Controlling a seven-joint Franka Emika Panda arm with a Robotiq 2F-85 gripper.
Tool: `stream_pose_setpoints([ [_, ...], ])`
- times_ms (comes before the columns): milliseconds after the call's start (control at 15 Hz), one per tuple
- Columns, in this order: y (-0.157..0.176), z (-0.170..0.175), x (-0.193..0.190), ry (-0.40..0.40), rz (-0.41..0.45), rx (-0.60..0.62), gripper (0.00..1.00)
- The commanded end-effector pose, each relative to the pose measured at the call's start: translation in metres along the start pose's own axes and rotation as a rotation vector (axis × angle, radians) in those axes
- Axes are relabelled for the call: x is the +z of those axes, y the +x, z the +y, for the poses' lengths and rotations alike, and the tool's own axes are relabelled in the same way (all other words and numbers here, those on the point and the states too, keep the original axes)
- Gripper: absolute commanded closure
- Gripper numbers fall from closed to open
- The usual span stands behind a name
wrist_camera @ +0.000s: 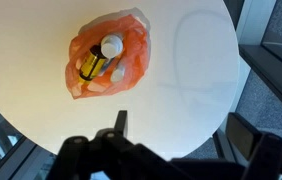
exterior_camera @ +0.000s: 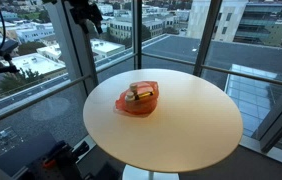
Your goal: Remove the bottle with a yellow cap from the plastic bag and put it on the table
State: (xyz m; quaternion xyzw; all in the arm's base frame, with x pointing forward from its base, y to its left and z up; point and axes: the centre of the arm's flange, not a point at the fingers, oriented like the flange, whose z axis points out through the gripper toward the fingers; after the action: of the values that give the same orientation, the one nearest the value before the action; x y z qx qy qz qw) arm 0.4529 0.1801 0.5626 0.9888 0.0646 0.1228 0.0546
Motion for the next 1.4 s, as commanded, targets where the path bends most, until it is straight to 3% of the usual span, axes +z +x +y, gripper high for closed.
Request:
stream_pose_setpoints([
  [0, 0.0, 0.0, 0.0, 0.0, 0.0, 0.0, 0.0],
  [733, 0.002, 0.0, 0.002, -0.001, -0.002, 0.004, 0.0],
  [1333, 0.039, 0.019, 0.04, 0.034, -0.003, 0.066, 0.0],
])
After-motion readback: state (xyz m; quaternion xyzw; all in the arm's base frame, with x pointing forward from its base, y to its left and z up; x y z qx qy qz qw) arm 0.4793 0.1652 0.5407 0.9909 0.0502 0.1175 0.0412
